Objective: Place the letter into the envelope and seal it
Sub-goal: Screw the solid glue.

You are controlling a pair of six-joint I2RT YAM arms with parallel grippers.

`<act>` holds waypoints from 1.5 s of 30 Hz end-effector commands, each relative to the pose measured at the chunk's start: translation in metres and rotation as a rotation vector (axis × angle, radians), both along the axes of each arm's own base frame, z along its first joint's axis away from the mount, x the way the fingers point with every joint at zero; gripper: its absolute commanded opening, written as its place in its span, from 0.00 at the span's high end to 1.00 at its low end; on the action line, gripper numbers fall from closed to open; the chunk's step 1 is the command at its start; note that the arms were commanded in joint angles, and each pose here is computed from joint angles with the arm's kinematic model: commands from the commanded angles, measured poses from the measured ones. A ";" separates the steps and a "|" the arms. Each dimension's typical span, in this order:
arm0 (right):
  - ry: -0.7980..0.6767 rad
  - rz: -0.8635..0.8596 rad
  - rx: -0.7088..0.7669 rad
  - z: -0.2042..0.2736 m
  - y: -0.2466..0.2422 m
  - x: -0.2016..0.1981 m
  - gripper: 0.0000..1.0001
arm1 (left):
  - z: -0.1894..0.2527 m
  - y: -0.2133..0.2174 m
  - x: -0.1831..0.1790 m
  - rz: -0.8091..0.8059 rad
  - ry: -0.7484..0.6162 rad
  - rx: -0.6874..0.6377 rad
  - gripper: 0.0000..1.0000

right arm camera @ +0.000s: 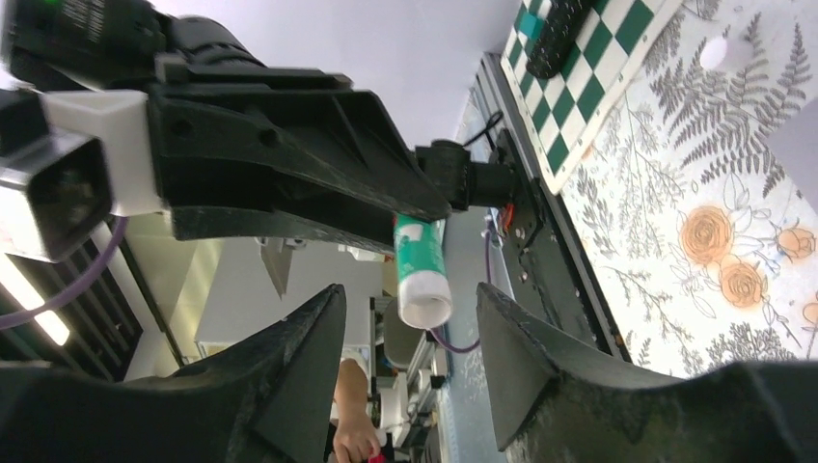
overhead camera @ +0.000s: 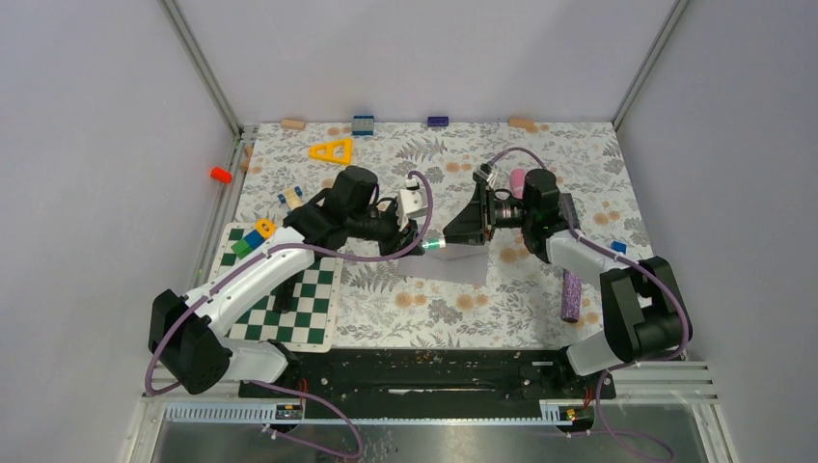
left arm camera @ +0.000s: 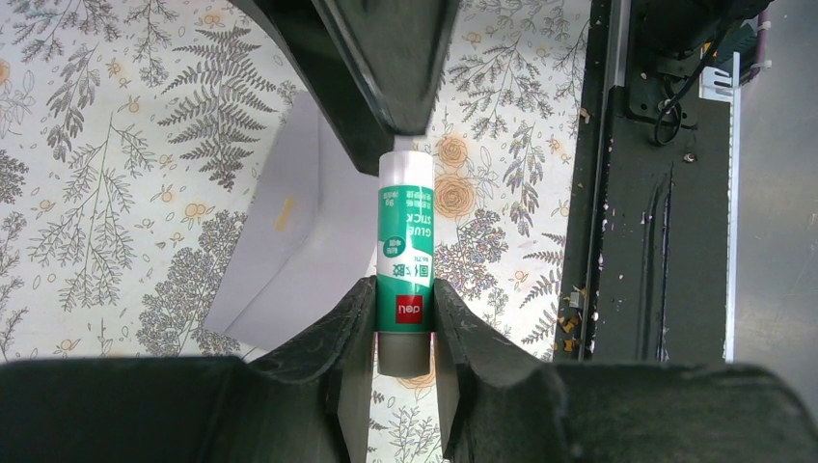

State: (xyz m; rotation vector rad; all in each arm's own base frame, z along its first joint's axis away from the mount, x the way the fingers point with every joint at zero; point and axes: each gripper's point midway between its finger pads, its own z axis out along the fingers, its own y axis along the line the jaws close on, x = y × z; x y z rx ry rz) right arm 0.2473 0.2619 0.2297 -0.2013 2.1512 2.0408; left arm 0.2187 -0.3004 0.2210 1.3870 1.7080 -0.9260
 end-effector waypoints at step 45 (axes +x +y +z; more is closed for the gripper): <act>-0.505 0.097 -0.168 -0.008 -0.006 -0.036 0.76 | 0.011 -0.016 -0.028 -0.202 0.318 -0.150 1.00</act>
